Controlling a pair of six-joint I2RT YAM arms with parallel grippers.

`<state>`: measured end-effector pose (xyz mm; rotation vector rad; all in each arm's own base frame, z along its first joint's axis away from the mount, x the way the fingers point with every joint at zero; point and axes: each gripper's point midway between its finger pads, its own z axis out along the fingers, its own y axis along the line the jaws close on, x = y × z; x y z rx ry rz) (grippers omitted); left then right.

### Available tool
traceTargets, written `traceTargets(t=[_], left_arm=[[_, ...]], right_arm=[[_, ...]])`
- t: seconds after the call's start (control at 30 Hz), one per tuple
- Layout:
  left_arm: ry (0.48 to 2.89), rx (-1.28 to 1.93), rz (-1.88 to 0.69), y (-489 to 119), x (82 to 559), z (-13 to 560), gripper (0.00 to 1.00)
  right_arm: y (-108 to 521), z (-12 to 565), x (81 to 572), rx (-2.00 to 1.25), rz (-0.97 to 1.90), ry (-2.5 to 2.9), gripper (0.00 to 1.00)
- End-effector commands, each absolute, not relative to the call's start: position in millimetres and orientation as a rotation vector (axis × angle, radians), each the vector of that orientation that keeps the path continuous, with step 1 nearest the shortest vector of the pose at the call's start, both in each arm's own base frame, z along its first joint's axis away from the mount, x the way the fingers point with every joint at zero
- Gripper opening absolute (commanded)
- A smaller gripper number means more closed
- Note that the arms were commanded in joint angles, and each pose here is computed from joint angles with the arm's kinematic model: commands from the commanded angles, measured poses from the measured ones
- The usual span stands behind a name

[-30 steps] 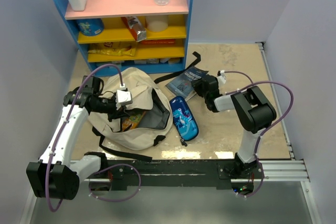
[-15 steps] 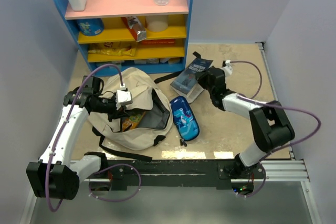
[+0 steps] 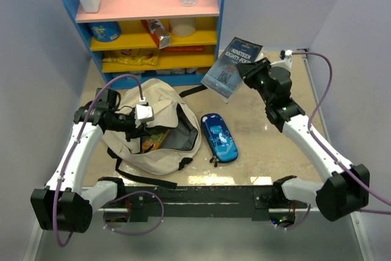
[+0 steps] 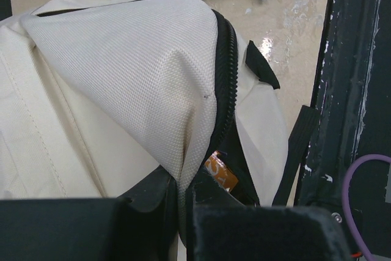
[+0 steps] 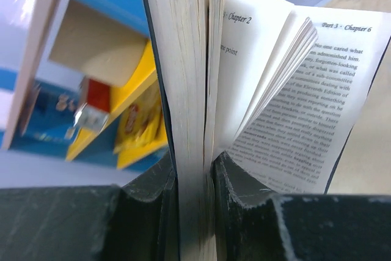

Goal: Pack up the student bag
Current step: Pick up the book from the center of the board, then place the book in the student bag.

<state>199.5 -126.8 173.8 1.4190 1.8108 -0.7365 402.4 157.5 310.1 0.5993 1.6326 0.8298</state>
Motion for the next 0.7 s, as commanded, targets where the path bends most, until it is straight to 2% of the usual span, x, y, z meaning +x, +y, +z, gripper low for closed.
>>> traceTargets(t=[0.0,0.33,0.5,0.67], left_arm=[[1.73,1.403,-0.736,-134.9,205.7,192.0,0.0],[1.71,1.367,-0.708,-136.2,213.3,204.2,0.0],[1.704,1.334,-0.701,-137.7,218.7,210.5,0.0],[1.692,1.314,-0.697,-139.3,221.4,215.8,0.0]], right_arm=[[176.6,349.3,348.5,0.522,1.077,1.634,0.0],[207.1,289.2,247.7,0.427,1.363,1.915,0.0],[225.3,274.3,220.8,0.356,1.454,2.028,0.0],[269.9,258.0,195.7,0.256,1.559,2.13,0.0]])
